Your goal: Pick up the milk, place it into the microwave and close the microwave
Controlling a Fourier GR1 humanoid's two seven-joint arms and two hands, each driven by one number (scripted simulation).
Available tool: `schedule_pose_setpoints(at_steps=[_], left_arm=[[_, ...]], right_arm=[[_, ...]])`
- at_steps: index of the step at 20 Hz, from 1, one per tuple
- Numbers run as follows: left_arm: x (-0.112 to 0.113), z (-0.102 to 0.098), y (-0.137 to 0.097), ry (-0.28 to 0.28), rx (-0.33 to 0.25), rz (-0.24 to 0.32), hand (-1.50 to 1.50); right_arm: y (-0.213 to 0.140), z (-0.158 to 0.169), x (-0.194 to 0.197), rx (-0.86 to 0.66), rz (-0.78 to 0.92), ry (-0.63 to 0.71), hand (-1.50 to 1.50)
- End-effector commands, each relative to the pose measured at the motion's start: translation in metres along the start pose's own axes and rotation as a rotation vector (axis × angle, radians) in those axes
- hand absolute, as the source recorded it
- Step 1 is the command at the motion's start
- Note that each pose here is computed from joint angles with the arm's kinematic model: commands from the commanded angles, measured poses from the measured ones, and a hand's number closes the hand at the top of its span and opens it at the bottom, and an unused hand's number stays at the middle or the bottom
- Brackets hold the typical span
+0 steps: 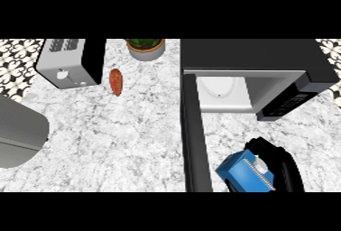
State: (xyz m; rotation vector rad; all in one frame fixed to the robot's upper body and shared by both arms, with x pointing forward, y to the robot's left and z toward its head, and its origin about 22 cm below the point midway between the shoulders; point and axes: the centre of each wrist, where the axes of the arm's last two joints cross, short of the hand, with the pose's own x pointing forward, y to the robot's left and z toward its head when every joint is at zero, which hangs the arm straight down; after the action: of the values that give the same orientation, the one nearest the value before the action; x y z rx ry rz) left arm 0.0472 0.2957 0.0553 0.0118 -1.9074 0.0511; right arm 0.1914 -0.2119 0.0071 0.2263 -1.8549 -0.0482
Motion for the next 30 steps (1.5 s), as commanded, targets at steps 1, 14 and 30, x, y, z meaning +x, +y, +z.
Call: schedule_pose_setpoints(at_steps=[1,14,30], left_arm=[[0.003,-0.003,0.011,0.009,0.008,-0.005,-1.50],[-0.011,-0.014,0.021,0.010,-0.011,-0.005,-1.50],[-0.023,-0.021,0.047,0.042,-0.014,-0.006,-1.50]], right_arm=[[0.015,-0.026,0.008,-0.021,0.022,-0.036,1.50],[0.013,-0.119,-0.040,-0.211,0.206,0.088,1.50],[-0.015,-0.173,-0.094,-0.179,0.347,-0.058,1.50]])
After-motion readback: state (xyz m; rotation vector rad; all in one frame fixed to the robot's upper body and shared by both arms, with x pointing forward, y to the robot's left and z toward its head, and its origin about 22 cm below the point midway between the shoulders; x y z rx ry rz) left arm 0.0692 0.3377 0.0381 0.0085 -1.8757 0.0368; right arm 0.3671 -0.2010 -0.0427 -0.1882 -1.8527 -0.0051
